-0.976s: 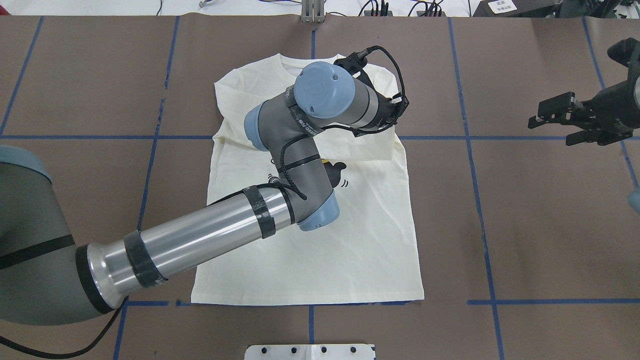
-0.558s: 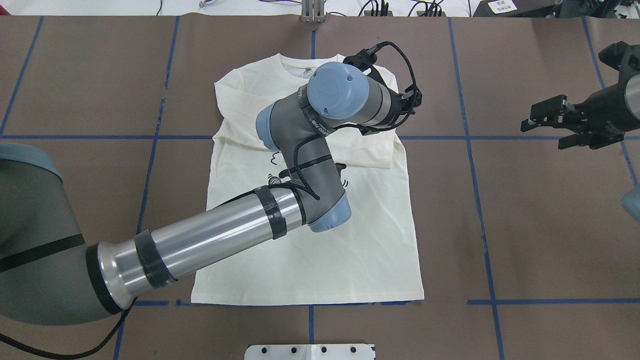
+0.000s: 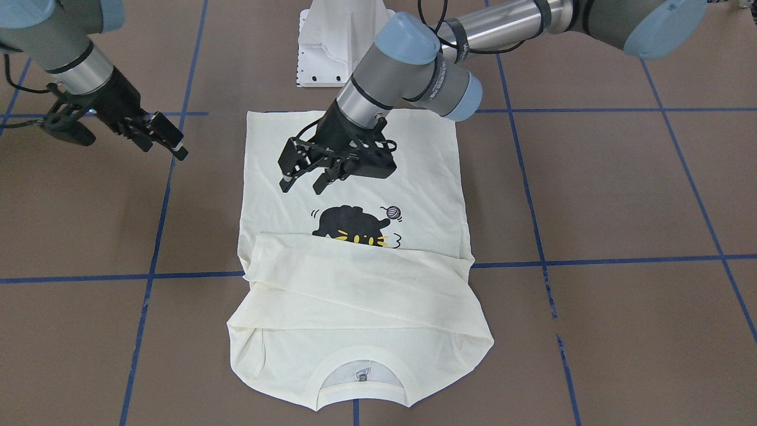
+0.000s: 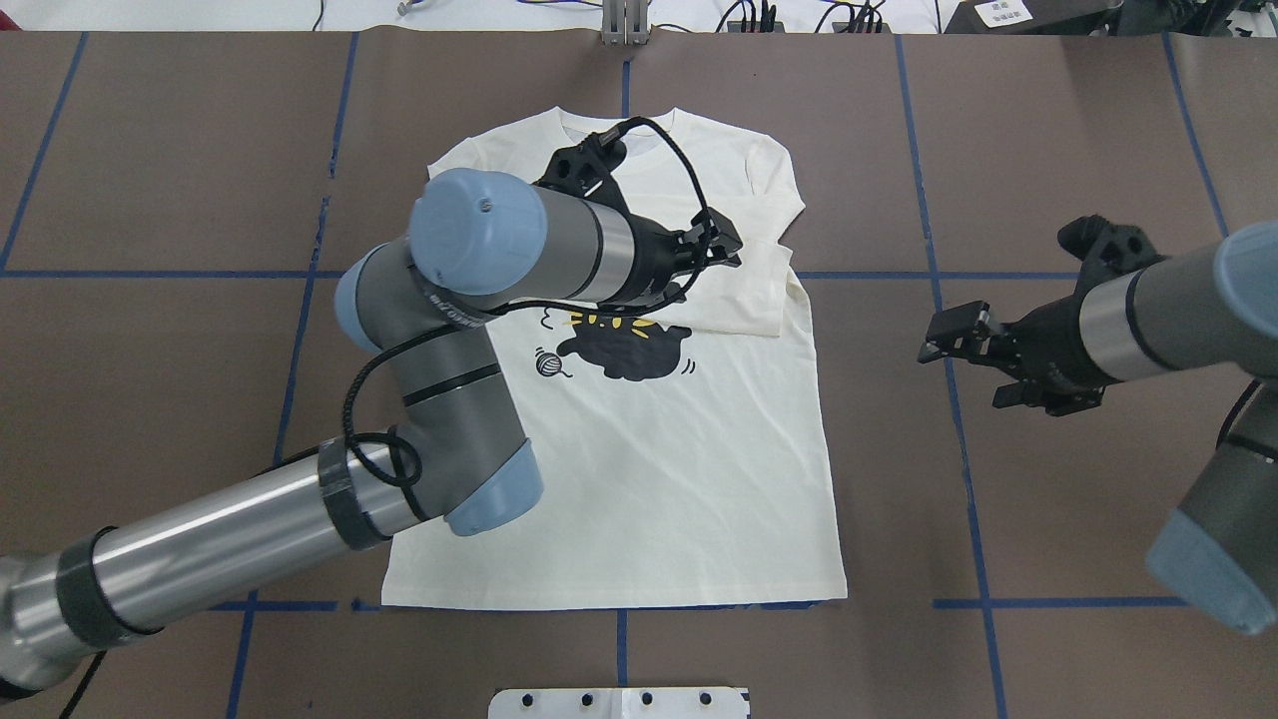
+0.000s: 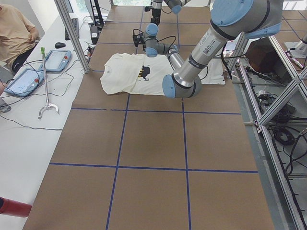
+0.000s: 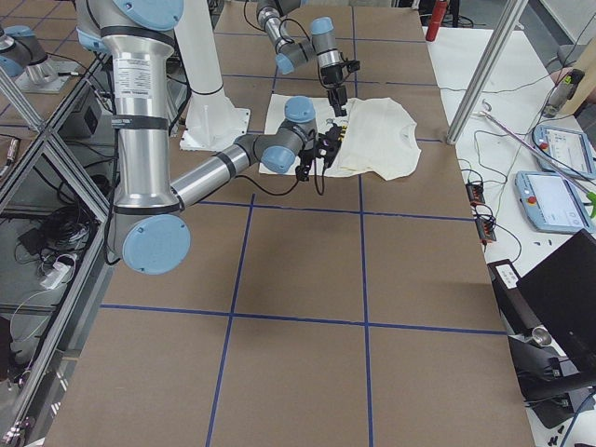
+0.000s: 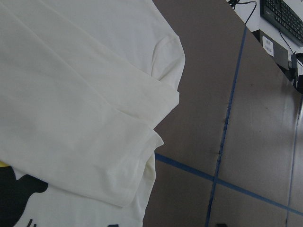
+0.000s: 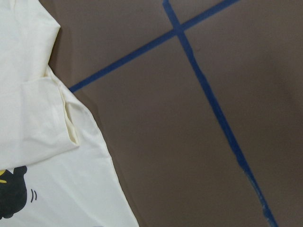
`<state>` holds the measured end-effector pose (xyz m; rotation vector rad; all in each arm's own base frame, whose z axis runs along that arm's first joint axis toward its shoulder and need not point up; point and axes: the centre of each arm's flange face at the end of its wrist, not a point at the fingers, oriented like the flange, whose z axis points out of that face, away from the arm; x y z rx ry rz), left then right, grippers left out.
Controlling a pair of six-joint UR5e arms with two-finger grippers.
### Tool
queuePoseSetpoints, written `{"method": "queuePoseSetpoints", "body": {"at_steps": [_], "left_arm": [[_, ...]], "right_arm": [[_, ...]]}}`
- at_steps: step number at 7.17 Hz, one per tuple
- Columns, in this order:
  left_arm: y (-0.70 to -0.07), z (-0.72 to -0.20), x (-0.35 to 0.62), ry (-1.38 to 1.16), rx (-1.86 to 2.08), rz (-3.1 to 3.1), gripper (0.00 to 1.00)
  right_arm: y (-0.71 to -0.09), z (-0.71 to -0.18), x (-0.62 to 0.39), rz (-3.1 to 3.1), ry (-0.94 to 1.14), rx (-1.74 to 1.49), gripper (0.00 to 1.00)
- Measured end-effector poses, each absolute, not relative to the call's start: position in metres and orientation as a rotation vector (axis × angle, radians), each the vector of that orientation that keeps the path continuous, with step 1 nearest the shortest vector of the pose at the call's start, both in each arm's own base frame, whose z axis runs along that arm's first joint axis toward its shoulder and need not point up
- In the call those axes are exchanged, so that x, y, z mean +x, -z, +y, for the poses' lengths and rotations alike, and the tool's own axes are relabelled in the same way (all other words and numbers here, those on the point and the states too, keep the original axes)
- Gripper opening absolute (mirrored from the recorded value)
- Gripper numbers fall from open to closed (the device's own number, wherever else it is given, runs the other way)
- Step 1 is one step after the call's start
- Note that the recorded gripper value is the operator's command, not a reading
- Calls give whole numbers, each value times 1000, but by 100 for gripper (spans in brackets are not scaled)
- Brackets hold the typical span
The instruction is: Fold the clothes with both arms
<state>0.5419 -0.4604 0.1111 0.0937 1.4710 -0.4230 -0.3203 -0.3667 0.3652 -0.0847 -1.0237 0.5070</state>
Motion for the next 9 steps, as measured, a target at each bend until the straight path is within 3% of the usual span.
{"method": "queuePoseSetpoints", "body": {"at_steps": [4,7,9], "left_arm": [[-159,-435,495,352,130,1456,73],[-160,-432,492,354,126,1460,75],[-161,-432,493,354,126,1459,75]], "right_arm": [[-351,-197,-451,-971,-698,-19,81],[-366,-170,-475,-934,-740,16,71],[-373,-172,-479,-921,-751,26,57]]}}
